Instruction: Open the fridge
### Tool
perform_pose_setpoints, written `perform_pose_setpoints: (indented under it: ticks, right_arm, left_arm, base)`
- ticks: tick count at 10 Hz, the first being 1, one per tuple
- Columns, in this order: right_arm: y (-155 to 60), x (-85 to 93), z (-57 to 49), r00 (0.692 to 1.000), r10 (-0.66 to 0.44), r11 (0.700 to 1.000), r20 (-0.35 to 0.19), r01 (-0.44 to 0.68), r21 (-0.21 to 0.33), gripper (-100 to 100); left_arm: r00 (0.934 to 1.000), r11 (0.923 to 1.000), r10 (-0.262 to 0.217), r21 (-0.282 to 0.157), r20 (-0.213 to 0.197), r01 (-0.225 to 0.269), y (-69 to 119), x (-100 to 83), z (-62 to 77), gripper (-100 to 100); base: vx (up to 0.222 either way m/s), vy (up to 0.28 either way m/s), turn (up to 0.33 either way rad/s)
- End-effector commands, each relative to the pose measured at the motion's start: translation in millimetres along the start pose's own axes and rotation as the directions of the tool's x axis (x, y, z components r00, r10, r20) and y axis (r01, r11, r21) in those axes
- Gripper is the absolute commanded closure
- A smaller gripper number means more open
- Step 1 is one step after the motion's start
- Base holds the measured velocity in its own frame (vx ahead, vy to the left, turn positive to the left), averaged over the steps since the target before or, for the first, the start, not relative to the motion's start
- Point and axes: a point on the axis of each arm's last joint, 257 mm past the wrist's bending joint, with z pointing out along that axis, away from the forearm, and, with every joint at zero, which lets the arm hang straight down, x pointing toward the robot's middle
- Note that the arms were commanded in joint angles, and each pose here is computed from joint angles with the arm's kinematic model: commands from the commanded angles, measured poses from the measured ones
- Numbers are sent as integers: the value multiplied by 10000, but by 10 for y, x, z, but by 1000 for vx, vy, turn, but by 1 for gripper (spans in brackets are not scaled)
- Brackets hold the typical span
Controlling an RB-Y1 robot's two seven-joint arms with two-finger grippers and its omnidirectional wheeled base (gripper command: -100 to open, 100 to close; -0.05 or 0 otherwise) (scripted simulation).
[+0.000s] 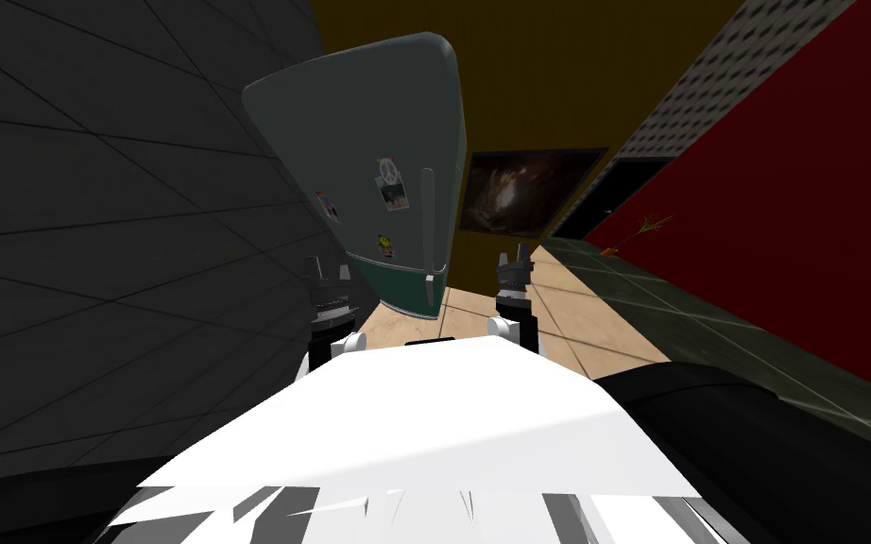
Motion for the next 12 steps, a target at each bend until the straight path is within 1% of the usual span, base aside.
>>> perform_pose_setpoints:
  ticks: [1, 9, 10, 12]
  right_arm:
    - [0, 0, 0, 10000, 0, 10000, 0, 0, 0, 0]
    - [2, 0, 0, 10000, 0, 10000, 0, 0, -4, 0]
    - [2, 0, 0, 10000, 0, 10000, 0, 0, -5, 0]
    - [-1, 0, 0, 10000, 0, 10000, 1, 0, 3, 0]
  left_arm:
    - [10000, 10000, 0, 0, 0, 0, 0, 0, 0, 0]
    - [10000, 10000, 0, 4, 0, 0, -2, 0, 1, 0]
    - [9988, 9998, 174, -11, -453, -174, 34, 63, -4, -100]
    - [9964, 9995, 297, -30, -792, -300, 84, 119, -15, -100]
  base:
    - [0, 0, 0]
    - [0, 0, 0]
    - [16, -16, -38]
    - [26, -28, -39]
